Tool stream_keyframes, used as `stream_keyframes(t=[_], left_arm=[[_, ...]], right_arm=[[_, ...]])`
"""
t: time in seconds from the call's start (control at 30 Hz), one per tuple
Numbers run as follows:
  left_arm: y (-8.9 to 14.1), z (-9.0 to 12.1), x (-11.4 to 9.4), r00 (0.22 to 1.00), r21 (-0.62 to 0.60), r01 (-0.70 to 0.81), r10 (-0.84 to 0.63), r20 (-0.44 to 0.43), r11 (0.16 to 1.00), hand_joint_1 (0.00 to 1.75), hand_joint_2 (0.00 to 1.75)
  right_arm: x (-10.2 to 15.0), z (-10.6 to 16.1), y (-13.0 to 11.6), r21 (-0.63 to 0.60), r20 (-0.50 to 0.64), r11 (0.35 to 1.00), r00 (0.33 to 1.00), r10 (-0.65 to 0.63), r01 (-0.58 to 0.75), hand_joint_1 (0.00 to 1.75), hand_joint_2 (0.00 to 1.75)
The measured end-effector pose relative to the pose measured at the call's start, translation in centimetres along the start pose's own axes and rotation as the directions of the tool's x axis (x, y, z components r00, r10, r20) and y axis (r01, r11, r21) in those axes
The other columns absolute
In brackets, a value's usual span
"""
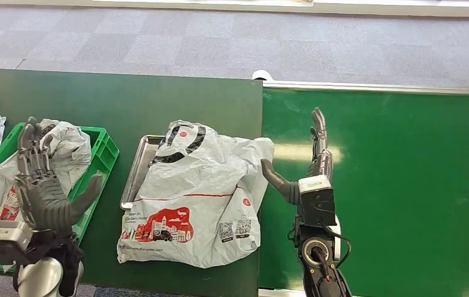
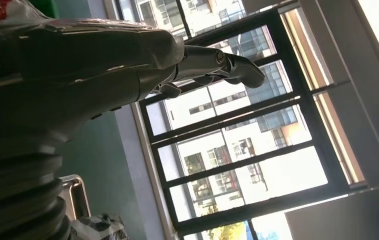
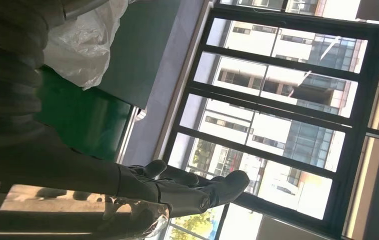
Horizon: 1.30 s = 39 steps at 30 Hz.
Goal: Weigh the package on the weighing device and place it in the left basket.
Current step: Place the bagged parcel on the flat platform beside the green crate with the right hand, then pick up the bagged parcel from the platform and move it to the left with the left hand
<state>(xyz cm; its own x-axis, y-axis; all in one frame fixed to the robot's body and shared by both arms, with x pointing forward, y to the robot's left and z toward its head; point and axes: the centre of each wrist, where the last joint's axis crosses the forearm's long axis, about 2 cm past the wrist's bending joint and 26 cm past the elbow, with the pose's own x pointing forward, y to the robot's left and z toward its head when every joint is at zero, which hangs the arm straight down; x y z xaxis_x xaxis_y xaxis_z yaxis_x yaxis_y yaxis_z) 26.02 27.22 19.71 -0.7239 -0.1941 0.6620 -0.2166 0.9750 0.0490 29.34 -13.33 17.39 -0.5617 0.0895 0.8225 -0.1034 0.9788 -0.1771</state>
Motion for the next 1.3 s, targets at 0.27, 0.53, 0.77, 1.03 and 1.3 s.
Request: stream_keyframes(t=[0.27, 0.53, 0.77, 1.03, 1.3], left_arm=[[-3.7, -0.7, -0.2, 0.998, -0.255, -0.007, -0.010, -0.065, 0.967, 0.00, 1.75], [-6.2, 1.4, -0.5, 0.995, -0.260, -0.083, 0.064, -0.082, 0.962, 0.00, 1.75], [-4.4, 3.8, 0.4, 0.986, 0.017, -0.153, 0.154, -0.065, 0.988, 0.00, 1.75], [-3.6, 5.0, 0.8, 0.984, 0.065, -0.143, 0.149, -0.096, 0.988, 0.00, 1.75], [-3.5, 5.3, 0.8, 0.983, 0.078, -0.142, 0.150, -0.104, 0.987, 0.00, 1.75]], right_arm=[[0.8, 1.1, -1.1, -0.023, 0.084, 1.000, 0.996, -0.002, 0.004, 0.00, 1.75], [0.9, 3.8, -3.1, -0.133, 0.113, 0.991, 0.994, 0.002, 0.014, 0.00, 1.75], [0.0, 6.0, -4.0, -0.160, 0.049, 0.987, 0.999, 0.012, -0.004, 0.00, 1.75], [-0.7, 7.3, -4.1, -0.165, -0.003, 0.986, 1.000, 0.013, -0.013, 0.00, 1.75], [-1.0, 7.6, -4.1, -0.167, -0.025, 0.986, 1.000, 0.009, -0.013, 0.00, 1.75]])
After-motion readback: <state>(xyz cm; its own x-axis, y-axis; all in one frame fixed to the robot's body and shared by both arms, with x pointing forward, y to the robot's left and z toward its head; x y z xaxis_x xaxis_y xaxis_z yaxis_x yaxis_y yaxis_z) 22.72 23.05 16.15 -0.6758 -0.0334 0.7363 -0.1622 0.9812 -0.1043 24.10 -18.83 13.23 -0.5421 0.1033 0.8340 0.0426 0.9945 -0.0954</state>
